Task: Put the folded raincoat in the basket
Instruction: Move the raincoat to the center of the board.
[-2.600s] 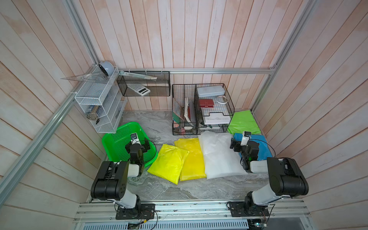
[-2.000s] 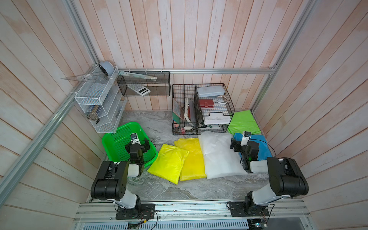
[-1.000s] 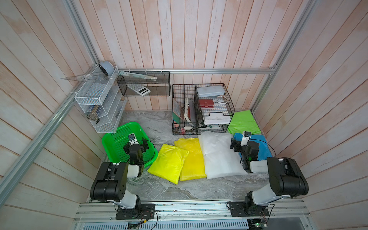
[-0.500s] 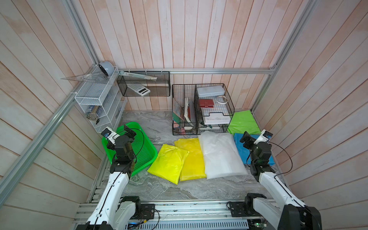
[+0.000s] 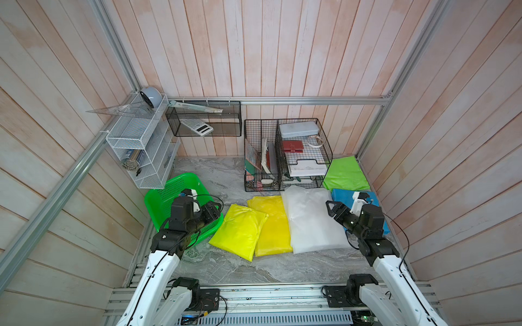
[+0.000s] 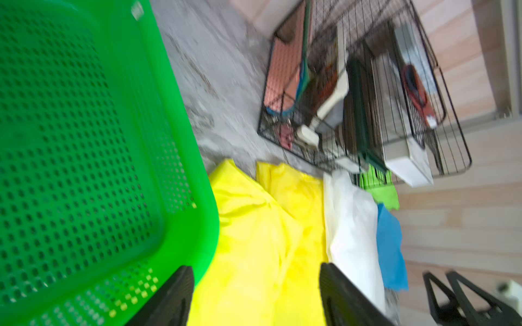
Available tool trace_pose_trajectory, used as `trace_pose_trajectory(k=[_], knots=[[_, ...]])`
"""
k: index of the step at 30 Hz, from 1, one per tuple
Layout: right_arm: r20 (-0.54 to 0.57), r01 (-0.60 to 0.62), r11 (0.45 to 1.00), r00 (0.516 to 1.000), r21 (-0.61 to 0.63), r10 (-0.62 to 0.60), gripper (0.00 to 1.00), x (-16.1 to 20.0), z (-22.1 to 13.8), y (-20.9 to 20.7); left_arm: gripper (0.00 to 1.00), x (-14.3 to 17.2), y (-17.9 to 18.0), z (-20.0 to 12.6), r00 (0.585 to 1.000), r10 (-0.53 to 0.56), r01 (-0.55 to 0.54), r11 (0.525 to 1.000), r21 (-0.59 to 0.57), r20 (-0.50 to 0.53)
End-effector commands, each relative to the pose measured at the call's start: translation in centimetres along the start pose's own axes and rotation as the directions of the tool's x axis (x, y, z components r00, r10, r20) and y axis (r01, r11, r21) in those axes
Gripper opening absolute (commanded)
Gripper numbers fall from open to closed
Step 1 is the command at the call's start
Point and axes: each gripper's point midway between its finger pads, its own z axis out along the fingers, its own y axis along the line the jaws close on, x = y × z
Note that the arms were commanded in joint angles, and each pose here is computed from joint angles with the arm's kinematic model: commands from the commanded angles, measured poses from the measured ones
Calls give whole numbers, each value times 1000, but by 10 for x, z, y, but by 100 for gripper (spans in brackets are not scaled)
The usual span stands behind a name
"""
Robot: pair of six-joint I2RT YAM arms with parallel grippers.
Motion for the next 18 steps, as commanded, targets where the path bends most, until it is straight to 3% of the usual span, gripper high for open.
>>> trace_pose_trajectory(k=[1,4,9,12,18], knots=[[-256,0,997,967,-75,-20,70,63,1,40,61,36,-4,4,990,28,-30,999,-10,-141],[-313,73,994,945,-81,-95,59,95,8,64,56,53,2,21,977,54,-63,997,-38,-208],[-450,133,981,874,-141,-183,59,143,28,101,50,74,10,48,959,57,-77,995,-62,-278],[-478,136,981,859,-136,-185,59,160,44,107,39,82,16,61,950,34,-65,994,-88,-310],[-534,126,982,826,-138,-181,59,182,72,116,36,80,19,72,948,37,-79,990,-121,-317]])
